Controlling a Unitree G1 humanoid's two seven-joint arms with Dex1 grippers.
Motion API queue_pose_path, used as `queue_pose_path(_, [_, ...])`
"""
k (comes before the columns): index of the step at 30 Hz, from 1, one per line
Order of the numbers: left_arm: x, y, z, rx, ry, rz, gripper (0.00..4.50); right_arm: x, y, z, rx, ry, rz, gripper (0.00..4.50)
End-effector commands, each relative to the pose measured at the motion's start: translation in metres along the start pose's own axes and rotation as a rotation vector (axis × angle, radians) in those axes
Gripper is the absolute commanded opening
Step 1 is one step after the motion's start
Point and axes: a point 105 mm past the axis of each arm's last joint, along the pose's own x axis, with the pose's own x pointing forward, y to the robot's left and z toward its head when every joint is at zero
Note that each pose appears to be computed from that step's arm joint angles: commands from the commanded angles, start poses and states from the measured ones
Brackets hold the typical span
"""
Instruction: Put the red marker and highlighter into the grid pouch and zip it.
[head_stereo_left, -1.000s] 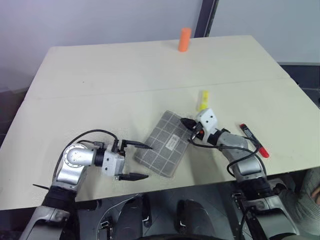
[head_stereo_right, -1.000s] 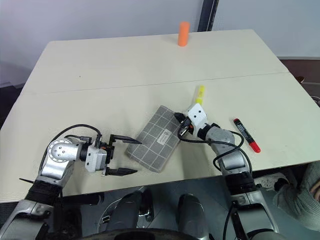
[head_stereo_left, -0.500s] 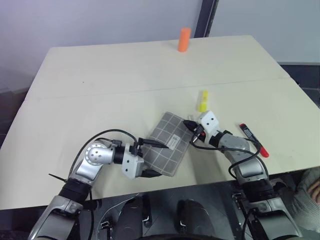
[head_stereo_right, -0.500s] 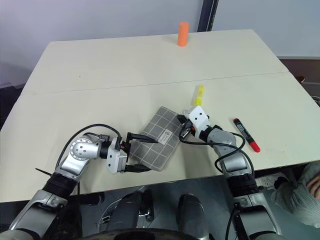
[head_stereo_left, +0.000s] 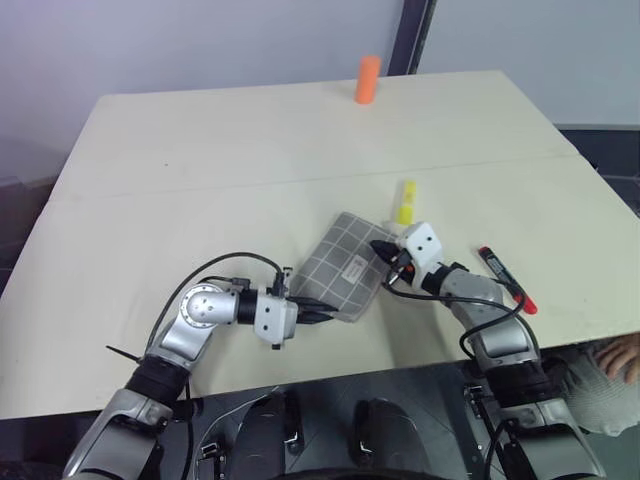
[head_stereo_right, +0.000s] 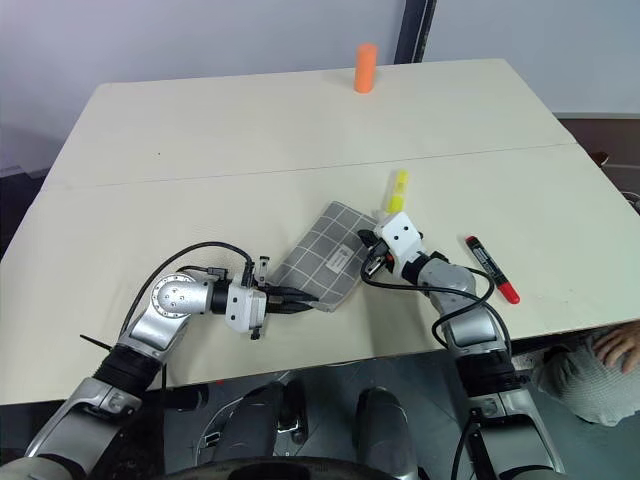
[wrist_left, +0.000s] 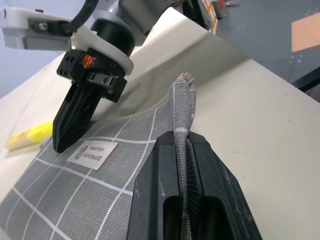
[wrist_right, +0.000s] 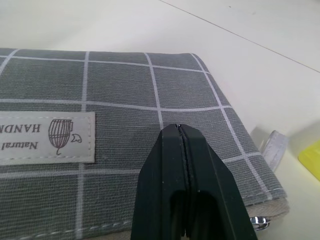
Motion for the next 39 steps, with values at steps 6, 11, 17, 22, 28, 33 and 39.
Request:
queue_pose_path(6, [-0.029,0.045,-0.003,-0.057,-0.032,0.235,0.0,-0.022,-0.013,0.03,0.097,-0.13,-0.003,0.86])
queue_pose_path(11, [-0.056,0.056,0.0,-0.11,-0.101,0.287,0.0,-0.05,-0.027,0.055,0.164,-0.243,-0.028,3.41])
queue_pose_path(17, [-0.075,0.07,0.012,-0.146,-0.194,0.3,0.0,-0.066,-0.04,0.044,0.069,-0.155,-0.068,4.42])
queue_pose_path(22, [-0.072,0.076,0.041,-0.21,-0.33,0.217,0.0,-0.058,-0.034,0.041,-0.009,-0.128,-0.039,4.42])
queue_pose_path(28, [-0.073,0.067,0.063,-0.284,-0.392,0.093,0.0,-0.054,-0.037,0.041,-0.004,-0.14,-0.048,4.42])
queue_pose_path(33, [-0.075,0.062,0.063,-0.251,-0.37,0.063,0.0,-0.059,-0.034,0.033,0.016,-0.11,-0.018,4.42])
queue_pose_path(39, [-0.075,0.052,0.06,-0.228,-0.355,0.006,0.0,-0.065,-0.035,0.017,0.051,-0.047,0.009,4.42])
